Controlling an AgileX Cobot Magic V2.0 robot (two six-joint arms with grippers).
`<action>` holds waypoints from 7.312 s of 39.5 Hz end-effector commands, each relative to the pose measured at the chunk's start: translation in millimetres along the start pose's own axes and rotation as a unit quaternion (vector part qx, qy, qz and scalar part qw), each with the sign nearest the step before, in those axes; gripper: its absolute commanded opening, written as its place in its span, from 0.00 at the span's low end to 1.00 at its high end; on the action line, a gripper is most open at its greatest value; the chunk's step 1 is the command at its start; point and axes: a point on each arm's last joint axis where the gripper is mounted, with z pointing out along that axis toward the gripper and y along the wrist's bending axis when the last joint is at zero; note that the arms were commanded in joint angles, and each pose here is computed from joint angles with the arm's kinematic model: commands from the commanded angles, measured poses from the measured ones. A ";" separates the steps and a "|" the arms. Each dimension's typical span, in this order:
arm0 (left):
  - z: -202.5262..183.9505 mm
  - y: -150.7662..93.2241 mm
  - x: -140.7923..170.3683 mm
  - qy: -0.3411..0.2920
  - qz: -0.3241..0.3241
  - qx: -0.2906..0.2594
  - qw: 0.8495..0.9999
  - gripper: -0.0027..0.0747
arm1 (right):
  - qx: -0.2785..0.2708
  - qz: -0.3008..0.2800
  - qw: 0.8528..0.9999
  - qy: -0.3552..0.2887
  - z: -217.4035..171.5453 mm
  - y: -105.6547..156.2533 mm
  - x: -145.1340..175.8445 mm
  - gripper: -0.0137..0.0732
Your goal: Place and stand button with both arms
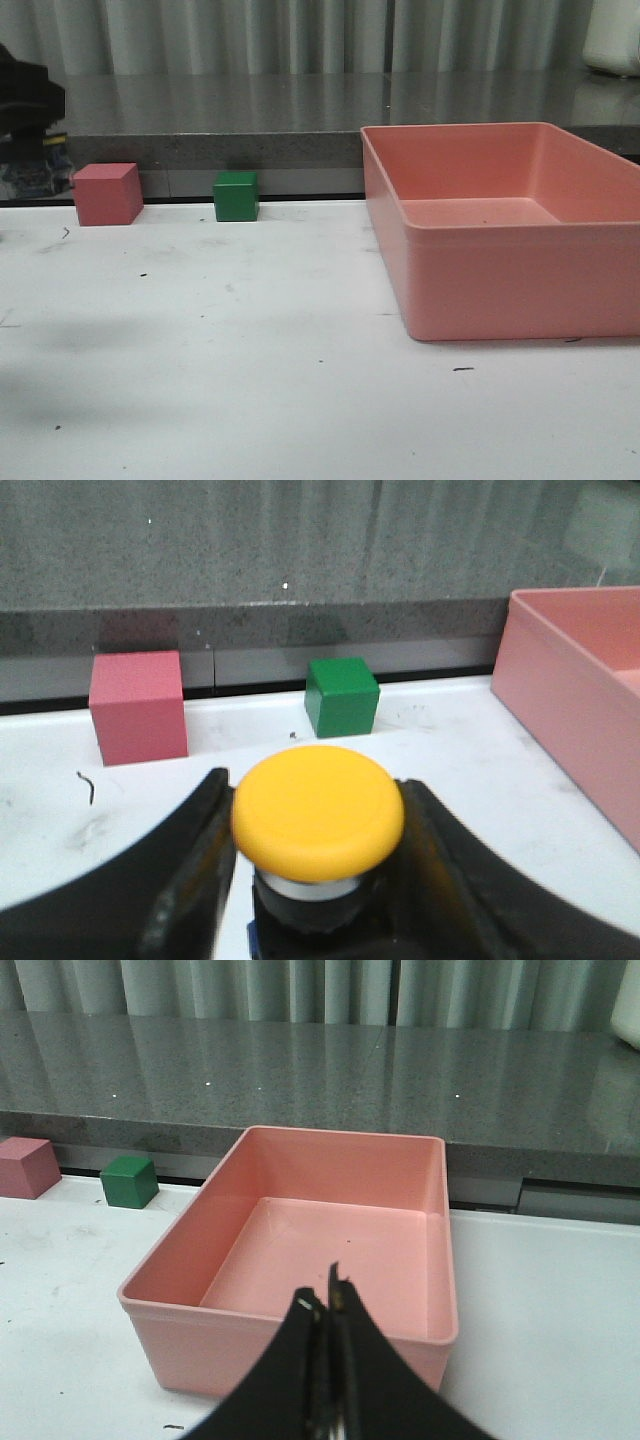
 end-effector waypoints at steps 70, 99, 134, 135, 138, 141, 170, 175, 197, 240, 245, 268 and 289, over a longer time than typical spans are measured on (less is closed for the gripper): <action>62.0 12.0 66.7 -0.106 -0.006 -0.020 0.994 0.63 | 0.003 -0.009 0.999 -0.051 -1.9 0.2 -15.5 0.08; -5.6 -6.3 -66.9 -0.130 -0.023 0.005 0.991 0.47 | 0.003 -0.009 0.999 -0.051 -1.9 0.2 -15.5 0.08; -190.2 -6.4 -89.4 -0.104 0.047 -0.002 0.993 0.01 | 0.003 -0.009 0.999 -0.051 -1.9 0.2 -15.5 0.08; -195.5 -6.3 -89.2 -0.111 0.047 -0.002 0.993 0.01 | 0.003 -0.009 0.999 -0.051 -1.9 0.2 -15.5 0.08; -205.5 -6.3 -89.8 -0.131 0.046 0.000 0.990 0.01 | 0.003 -0.009 0.999 -0.051 -1.9 0.2 -15.5 0.08; -209.1 -6.3 -90.0 -0.139 0.046 0.000 0.989 0.01 | 0.003 -0.009 0.999 -0.051 -1.9 0.2 -15.5 0.08; -208.9 -7.0 -89.4 -0.142 0.035 0.006 0.989 0.01 | 0.003 -0.009 0.999 -0.051 -1.9 0.2 -15.5 0.08; -205.4 -7.0 -82.8 -0.149 0.023 0.013 0.988 0.01 | 0.003 -0.009 0.999 -0.051 -1.9 0.2 -15.5 0.08; -205.8 15.4 26.1 -0.162 -0.028 -0.104 0.981 0.01 | 0.003 -0.009 0.999 -0.051 -1.9 0.2 -15.5 0.08; -184.8 24.9 64.2 -0.166 -0.031 -0.121 0.978 0.01 | 0.003 -0.009 0.999 -0.052 -1.7 0.2 -15.6 0.08; -184.8 24.9 64.2 -0.166 -0.031 -0.121 0.978 0.01 | 0.003 -0.009 0.999 -0.052 -1.7 0.2 -15.6 0.08; -184.8 24.9 64.2 -0.166 -0.031 -0.121 0.978 0.01 | 0.026 -0.005 0.999 -0.046 15.9 -4.8 27.2 0.08; -184.8 24.9 64.2 -0.166 -0.031 -0.121 0.978 0.01 | 0.051 0.027 0.996 0.063 16.5 -9.8 102.3 0.08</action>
